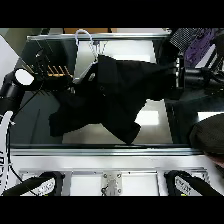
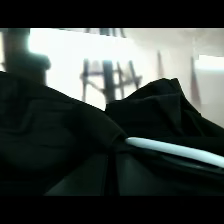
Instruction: Fold the clothes and pants, and hang the long-sleeved shirts on hangers.
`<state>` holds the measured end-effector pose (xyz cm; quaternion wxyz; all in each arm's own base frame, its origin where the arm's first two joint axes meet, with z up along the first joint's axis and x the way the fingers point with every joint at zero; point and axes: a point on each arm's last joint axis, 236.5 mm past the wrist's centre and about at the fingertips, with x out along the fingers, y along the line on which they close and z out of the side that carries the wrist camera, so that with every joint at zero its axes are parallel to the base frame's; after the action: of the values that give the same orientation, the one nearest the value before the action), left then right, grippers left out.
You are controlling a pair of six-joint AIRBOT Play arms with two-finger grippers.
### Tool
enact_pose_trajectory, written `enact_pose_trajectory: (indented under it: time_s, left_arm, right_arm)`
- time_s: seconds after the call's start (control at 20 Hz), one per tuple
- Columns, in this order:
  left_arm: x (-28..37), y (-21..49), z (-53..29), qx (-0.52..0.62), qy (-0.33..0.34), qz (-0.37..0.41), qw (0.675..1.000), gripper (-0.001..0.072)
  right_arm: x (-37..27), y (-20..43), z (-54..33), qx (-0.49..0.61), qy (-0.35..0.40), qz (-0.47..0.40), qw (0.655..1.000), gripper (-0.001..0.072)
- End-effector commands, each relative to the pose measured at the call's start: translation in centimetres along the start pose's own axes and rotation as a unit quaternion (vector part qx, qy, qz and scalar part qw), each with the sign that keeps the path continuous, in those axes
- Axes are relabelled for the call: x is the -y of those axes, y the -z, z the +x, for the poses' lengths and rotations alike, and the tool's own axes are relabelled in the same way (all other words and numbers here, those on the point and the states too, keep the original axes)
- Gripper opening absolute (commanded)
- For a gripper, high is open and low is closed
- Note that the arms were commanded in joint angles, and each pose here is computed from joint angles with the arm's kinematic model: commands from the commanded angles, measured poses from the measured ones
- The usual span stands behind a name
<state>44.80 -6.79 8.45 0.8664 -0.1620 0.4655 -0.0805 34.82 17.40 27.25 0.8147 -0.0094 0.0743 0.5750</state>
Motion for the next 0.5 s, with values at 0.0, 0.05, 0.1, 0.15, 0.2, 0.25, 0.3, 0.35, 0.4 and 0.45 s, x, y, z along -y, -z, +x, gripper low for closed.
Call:
enact_pose_trajectory:
  time_s: [0.0, 0.05, 0.1, 0.15, 0.2, 0.25, 0.3, 0.35, 0.4, 0.45]
  left_arm:
    - [-1.0, 0.3, -0.9, -0.004, -0.024, 0.011, 1.0, 0.0015]
    - [-0.8, 0.3, -0.9, -0.004, -0.022, 0.01, 1.0, 0.0015]
    - [-0.3, 0.4, -0.9, -0.005, -0.016, 0.011, 1.0, 0.0015]
    - [0.1, 0.5, -1.0, -0.004, -0.014, 0.015, 1.0, 0.0015]
    - [0.9, 0.5, -1.3, -0.002, -0.009, 0.024, 1.0, 0.0014]
    - [1.9, 0.7, -1.7, 0.001, -0.002, 0.033, 0.999, 0.0014]
    - [3.0, 0.9, -2.4, 0.004, 0.005, 0.044, 0.999, 0.0015]
    - [4.0, 1.2, -3.0, 0.007, 0.011, 0.054, 0.998, 0.0014]
    - [4.9, 1.8, -3.6, 0.011, 0.018, 0.063, 0.998, 0.0014]
    - [5.5, 3.0, -3.9, 0.007, 0.023, 0.066, 0.998, 0.0014]
  right_arm:
    - [0.2, 1.7, -0.1, -0.037, 0.006, 0.001, 0.999, 0.001]
    - [0.2, 1.8, -0.1, -0.039, 0.007, 0.0, 0.999, 0.001]
    - [0.2, 1.8, -0.1, -0.039, 0.007, 0.0, 0.999, 0.001]
    - [0.4, 1.7, -0.1, -0.038, 0.011, 0.0, 0.999, 0.001]
    - [0.7, 1.6, -0.1, -0.036, 0.016, 0.0, 0.999, 0.001]
    - [1.1, 1.4, -0.1, -0.033, 0.027, -0.001, 0.999, 0.001]
    - [1.6, 1.0, -0.2, -0.026, 0.04, -0.002, 0.999, 0.001]
    - [2.1, 0.2, -0.2, -0.011, 0.053, -0.002, 0.999, 0.001]
    - [2.4, -0.6, -0.3, 0.006, 0.062, -0.001, 0.998, 0.001]
    - [2.5, -1.5, -0.4, 0.024, 0.066, 0.001, 0.998, 0.001]
